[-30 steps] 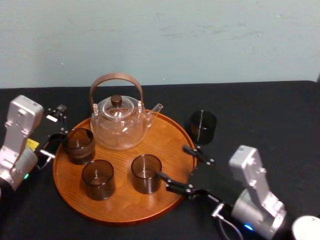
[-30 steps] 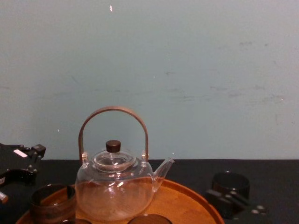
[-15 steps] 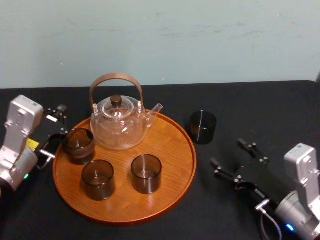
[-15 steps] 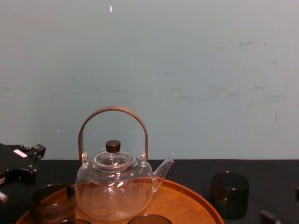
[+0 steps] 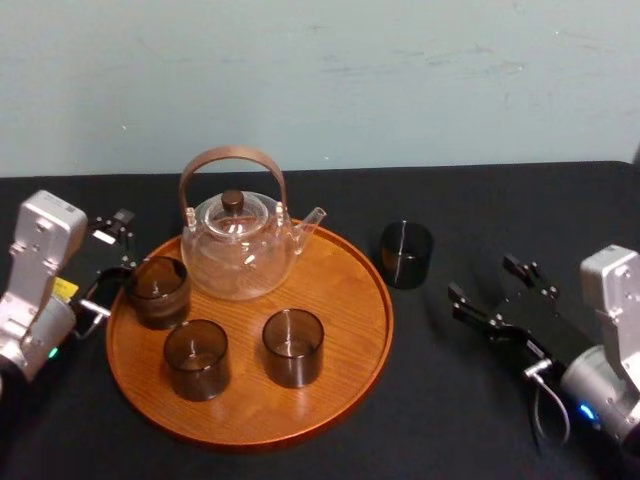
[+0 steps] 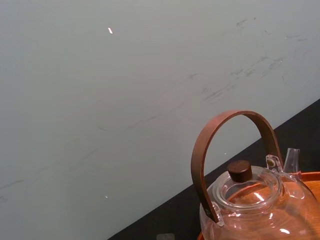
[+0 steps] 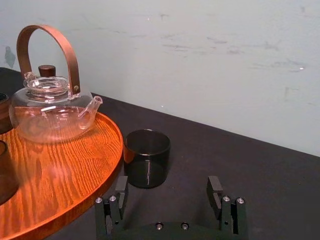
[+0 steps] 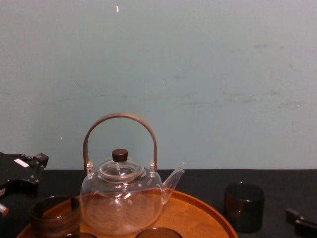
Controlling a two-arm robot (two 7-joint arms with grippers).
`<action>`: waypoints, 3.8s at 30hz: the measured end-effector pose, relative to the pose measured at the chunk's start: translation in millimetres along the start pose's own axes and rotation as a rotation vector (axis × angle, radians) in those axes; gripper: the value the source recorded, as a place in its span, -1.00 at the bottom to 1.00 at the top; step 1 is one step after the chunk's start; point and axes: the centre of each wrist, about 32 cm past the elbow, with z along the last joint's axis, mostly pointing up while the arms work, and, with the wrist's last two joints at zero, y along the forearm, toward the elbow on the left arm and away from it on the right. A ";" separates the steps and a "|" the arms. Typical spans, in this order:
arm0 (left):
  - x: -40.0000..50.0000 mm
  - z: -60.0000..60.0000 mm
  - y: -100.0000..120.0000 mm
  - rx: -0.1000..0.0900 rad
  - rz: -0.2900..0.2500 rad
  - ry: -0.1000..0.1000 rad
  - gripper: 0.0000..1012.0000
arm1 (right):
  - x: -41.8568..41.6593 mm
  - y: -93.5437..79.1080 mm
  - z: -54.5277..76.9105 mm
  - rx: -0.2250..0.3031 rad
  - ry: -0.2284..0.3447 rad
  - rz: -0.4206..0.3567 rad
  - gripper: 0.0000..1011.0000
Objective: Pick up the glass from the table and place it on the tray.
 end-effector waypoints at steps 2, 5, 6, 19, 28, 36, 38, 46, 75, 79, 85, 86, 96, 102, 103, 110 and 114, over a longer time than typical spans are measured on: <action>0.0 0.0 0.0 0.000 0.000 0.000 -1.00 | 1.6 6.7 0.3 -0.008 0.002 0.007 0.98; 0.0 0.0 0.0 0.000 0.000 0.000 -1.00 | 3.9 15.2 0.6 -0.017 0.006 0.012 0.98; 0.0 0.0 0.0 0.000 0.000 0.000 -1.00 | 4.8 17.9 0.5 -0.021 0.007 0.014 0.98; 0.0 0.0 0.0 0.000 0.000 0.000 -1.00 | 9.8 66.5 0.3 -0.073 -0.022 0.081 0.98; 0.0 0.0 0.0 0.000 0.000 0.000 -1.00 | 11.0 84.1 -2.1 -0.084 -0.031 0.114 0.98; 0.0 0.0 0.0 0.000 0.000 0.000 -1.00 | 16.0 98.4 1.9 -0.072 -0.044 0.133 0.98; 0.0 0.0 0.0 0.000 0.000 0.000 -1.00 | 16.4 100.8 2.8 -0.069 -0.047 0.137 0.98; 0.0 0.0 0.0 0.000 0.000 0.000 -1.00 | 18.1 115.7 6.2 -0.061 -0.059 0.151 0.98; 0.0 0.0 0.0 0.000 0.000 0.000 -1.00 | 18.0 122.0 7.3 -0.065 -0.063 0.153 0.79; 0.0 0.0 0.0 0.000 0.000 0.000 -1.00 | 18.1 121.8 7.3 -0.065 -0.063 0.152 0.79; 0.0 0.0 0.0 0.000 0.000 0.000 -1.00 | 18.2 121.6 7.3 -0.064 -0.062 0.152 0.79; 0.0 0.0 0.0 0.000 0.000 0.000 -1.00 | 18.2 121.6 7.3 -0.064 -0.062 0.152 0.79; 0.0 0.0 0.0 0.000 0.000 0.000 -1.00 | 18.1 121.4 7.2 -0.064 -0.062 0.152 0.79; 0.0 0.0 0.0 0.000 0.000 0.000 -1.00 | 18.1 121.4 7.2 -0.064 -0.062 0.152 0.79; 0.0 0.0 0.0 0.000 0.000 0.000 -1.00 | 18.1 121.4 7.1 -0.065 -0.062 0.152 0.79; 0.0 0.0 0.0 0.000 0.000 0.000 -1.00 | 18.1 121.4 7.1 -0.065 -0.062 0.152 0.79; 0.0 0.0 0.0 0.000 0.000 0.000 -1.00 | 18.1 121.4 7.1 -0.065 -0.062 0.152 0.79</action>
